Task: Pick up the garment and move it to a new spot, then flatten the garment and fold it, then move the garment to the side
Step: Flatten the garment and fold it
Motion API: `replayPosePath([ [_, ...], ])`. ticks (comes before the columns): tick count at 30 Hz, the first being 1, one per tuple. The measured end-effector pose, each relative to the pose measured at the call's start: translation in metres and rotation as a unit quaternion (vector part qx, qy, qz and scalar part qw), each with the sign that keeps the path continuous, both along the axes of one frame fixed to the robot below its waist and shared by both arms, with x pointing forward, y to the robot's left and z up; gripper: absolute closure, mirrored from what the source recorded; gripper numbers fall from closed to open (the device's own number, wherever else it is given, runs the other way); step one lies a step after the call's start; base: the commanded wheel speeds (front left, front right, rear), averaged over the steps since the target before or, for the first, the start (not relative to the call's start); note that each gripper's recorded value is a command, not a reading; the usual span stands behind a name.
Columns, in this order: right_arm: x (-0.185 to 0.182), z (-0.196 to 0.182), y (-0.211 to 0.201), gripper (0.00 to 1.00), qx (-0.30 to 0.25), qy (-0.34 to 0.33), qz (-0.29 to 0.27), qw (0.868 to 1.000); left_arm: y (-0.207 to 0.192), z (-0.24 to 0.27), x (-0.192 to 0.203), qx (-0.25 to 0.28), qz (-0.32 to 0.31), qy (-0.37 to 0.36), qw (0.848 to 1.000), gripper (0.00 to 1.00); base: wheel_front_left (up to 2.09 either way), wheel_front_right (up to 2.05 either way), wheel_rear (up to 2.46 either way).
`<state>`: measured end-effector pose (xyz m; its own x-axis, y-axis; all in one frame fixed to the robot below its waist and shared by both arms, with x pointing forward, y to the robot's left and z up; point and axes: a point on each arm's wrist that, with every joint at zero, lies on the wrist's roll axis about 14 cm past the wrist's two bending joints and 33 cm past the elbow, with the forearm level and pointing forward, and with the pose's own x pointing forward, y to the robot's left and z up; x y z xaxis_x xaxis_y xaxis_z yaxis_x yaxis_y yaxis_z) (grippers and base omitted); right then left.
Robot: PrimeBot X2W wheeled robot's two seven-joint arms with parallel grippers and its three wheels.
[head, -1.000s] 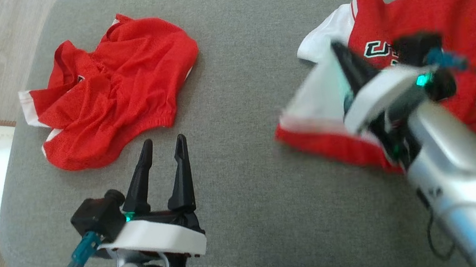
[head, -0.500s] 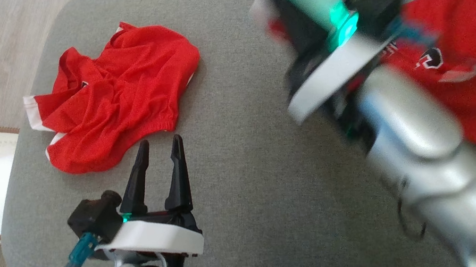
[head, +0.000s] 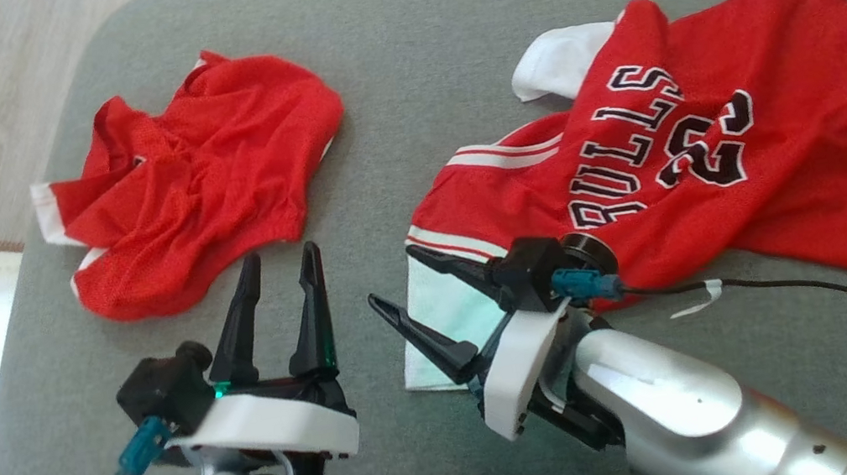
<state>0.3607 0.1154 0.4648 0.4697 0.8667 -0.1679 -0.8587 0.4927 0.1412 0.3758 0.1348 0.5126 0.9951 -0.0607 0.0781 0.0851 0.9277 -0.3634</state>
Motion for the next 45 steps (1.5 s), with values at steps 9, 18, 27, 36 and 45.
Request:
replayPosePath([
  [9,0.047,0.035,-0.053,0.0,0.041,-0.035,-0.113,0.992,-0.016,0.003,-0.001,-0.004,-0.024,-0.006,1.0,0.0,0.0,0.0,0.0],
  [18,0.079,0.058,-0.195,0.0,0.083,-0.089,-0.337,0.934,-0.041,0.005,0.001,-0.008,-0.061,-0.01,0.998,0.0,0.0,0.0,0.0],
  [27,0.024,0.032,-0.281,0.0,0.092,-0.073,-0.476,0.872,-0.067,-0.01,0.008,-0.004,-0.103,0.009,0.995,0.0,0.0,0.0,0.0],
  [36,0.008,0.024,-0.285,0.0,0.098,-0.057,-0.489,0.865,-0.076,-0.023,0.009,-0.002,-0.119,0.028,0.992,0.0,0.0,0.0,0.0],
  [45,0.01,0.029,-0.298,0.0,0.102,-0.066,-0.504,0.855,-0.085,-0.079,-0.011,0.033,-0.14,0.114,0.983,0.0,0.0,0.0,0.0],
])
